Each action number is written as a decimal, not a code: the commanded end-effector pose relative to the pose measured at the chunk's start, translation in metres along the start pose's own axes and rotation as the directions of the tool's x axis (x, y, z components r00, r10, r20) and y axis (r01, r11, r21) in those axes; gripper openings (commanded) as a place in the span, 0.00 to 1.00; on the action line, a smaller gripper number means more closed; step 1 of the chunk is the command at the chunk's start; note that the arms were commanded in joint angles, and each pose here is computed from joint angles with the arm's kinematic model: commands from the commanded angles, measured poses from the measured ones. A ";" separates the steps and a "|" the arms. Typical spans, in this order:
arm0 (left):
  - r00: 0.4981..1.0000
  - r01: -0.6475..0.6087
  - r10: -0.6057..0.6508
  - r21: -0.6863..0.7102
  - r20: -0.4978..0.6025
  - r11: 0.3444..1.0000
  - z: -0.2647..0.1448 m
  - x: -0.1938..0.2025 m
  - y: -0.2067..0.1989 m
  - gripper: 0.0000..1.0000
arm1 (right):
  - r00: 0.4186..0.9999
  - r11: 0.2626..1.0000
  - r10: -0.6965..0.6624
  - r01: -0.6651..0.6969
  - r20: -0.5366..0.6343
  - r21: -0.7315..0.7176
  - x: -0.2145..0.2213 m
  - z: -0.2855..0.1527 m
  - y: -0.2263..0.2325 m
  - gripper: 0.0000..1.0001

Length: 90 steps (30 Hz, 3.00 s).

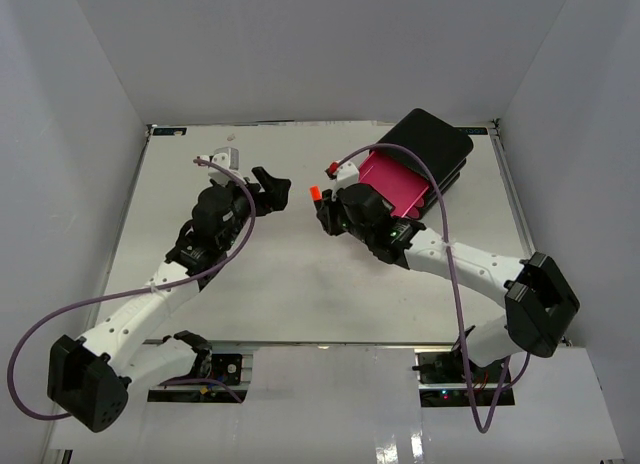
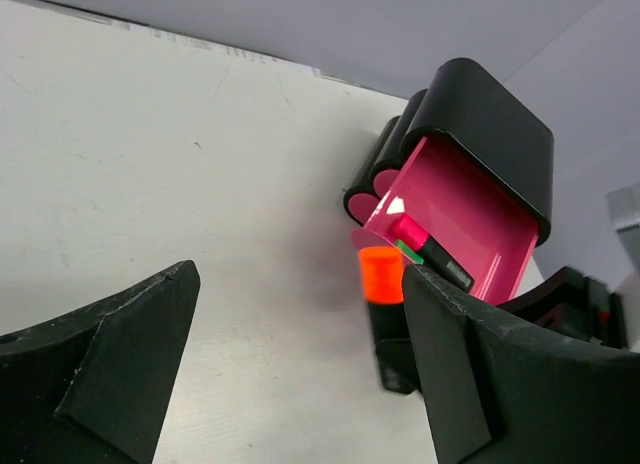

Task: Sort the stationery into containers
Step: Pick up the pen from the center of the board, then place the pen in the drawer, then close the drawer in the storage box.

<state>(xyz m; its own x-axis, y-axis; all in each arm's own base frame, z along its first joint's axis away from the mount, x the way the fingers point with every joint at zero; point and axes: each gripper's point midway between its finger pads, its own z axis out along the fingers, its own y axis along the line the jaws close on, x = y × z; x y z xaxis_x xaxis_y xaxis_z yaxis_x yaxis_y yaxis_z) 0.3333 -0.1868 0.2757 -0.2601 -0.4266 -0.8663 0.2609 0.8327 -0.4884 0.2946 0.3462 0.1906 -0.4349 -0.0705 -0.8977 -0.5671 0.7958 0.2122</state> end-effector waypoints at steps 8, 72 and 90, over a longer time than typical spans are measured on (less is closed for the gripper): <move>0.967 -0.255 0.255 -0.043 0.000 0.966 -0.008 -0.016 0.011 0.95 | 0.925 0.899 -0.342 0.373 -0.164 0.229 -0.044 -0.053 -0.131 0.08; 0.941 -0.328 0.314 -0.108 -0.127 0.938 0.003 0.011 0.035 0.96 | 0.956 0.790 0.289 -0.270 0.053 0.550 0.033 -0.023 -0.088 0.50; 0.943 -0.323 0.312 -0.088 -0.118 0.942 0.002 0.009 0.030 0.96 | 0.941 0.728 0.308 -0.328 0.140 0.601 0.028 -0.020 -0.100 0.49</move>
<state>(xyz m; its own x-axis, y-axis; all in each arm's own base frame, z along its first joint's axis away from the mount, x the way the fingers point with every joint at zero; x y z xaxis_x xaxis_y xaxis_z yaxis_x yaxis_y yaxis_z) 0.3422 -0.1641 0.2260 -0.3271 -0.0778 -0.9418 0.2219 0.9624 -0.1566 0.3152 0.2514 0.1362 -0.5432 0.1938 -0.8169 0.0942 0.9809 0.1700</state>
